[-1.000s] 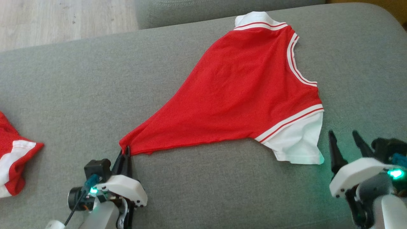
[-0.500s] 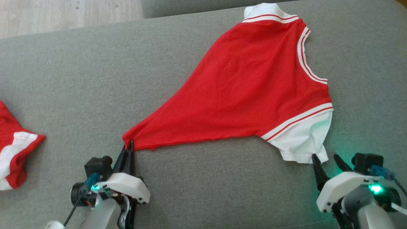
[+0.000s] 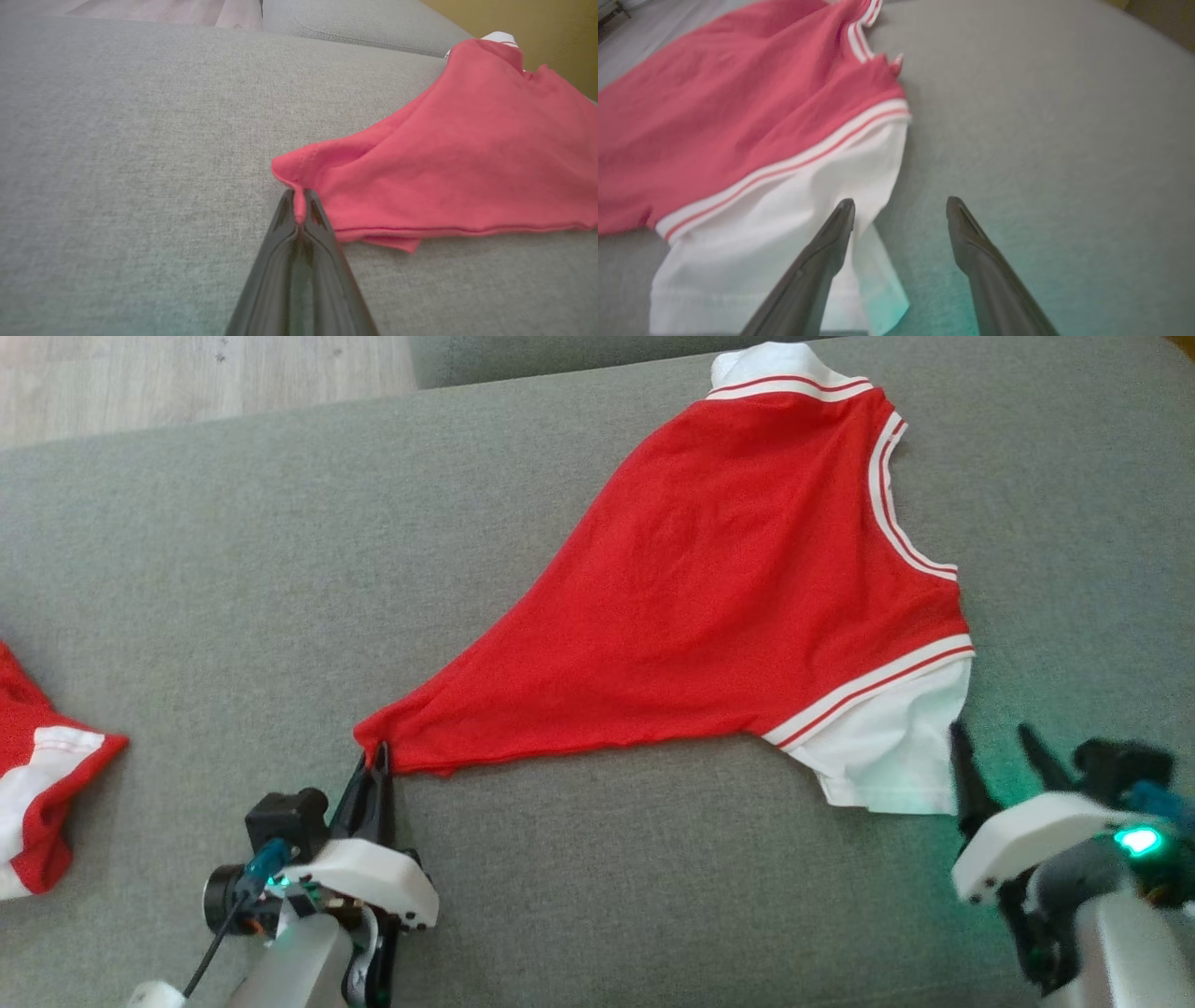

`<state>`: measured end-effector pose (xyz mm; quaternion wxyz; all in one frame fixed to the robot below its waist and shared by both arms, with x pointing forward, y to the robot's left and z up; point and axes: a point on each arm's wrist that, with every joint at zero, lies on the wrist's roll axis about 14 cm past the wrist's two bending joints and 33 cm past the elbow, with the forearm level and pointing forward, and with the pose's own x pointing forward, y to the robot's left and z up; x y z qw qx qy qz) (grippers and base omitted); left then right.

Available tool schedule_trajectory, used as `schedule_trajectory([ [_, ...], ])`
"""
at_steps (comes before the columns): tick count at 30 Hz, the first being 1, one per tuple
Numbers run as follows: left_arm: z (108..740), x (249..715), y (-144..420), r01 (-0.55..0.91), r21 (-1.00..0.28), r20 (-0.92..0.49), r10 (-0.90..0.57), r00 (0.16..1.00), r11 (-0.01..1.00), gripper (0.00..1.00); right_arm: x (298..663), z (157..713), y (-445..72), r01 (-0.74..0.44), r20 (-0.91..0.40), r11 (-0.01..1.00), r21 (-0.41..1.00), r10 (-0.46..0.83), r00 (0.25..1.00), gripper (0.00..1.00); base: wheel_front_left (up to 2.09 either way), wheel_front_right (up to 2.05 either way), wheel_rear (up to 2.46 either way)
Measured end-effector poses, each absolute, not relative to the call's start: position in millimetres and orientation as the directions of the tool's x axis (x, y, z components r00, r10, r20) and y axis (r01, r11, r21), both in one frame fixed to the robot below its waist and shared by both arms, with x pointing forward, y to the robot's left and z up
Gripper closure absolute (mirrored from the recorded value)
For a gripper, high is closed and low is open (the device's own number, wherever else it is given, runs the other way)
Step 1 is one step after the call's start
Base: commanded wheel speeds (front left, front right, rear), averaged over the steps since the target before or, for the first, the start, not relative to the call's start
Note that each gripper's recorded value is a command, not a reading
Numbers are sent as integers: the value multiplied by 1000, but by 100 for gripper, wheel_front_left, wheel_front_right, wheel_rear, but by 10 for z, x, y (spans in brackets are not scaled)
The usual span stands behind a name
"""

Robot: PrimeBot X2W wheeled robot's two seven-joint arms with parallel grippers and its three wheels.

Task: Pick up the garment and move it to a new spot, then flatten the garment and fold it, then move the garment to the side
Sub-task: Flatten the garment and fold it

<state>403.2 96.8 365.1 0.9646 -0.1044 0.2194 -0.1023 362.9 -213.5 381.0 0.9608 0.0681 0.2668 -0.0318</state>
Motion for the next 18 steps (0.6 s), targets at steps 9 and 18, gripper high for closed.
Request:
schedule_trajectory([
  [9,3688,4063,959,152,-243,-390,-240,889,958,100,3696,4043,-1989,37,-496,993,111,24,868,0,0,0,0],
  [18,3671,4062,993,144,-243,-394,-234,889,959,100,3452,3539,-1951,46,-651,993,108,36,759,100,0,0,0],
])
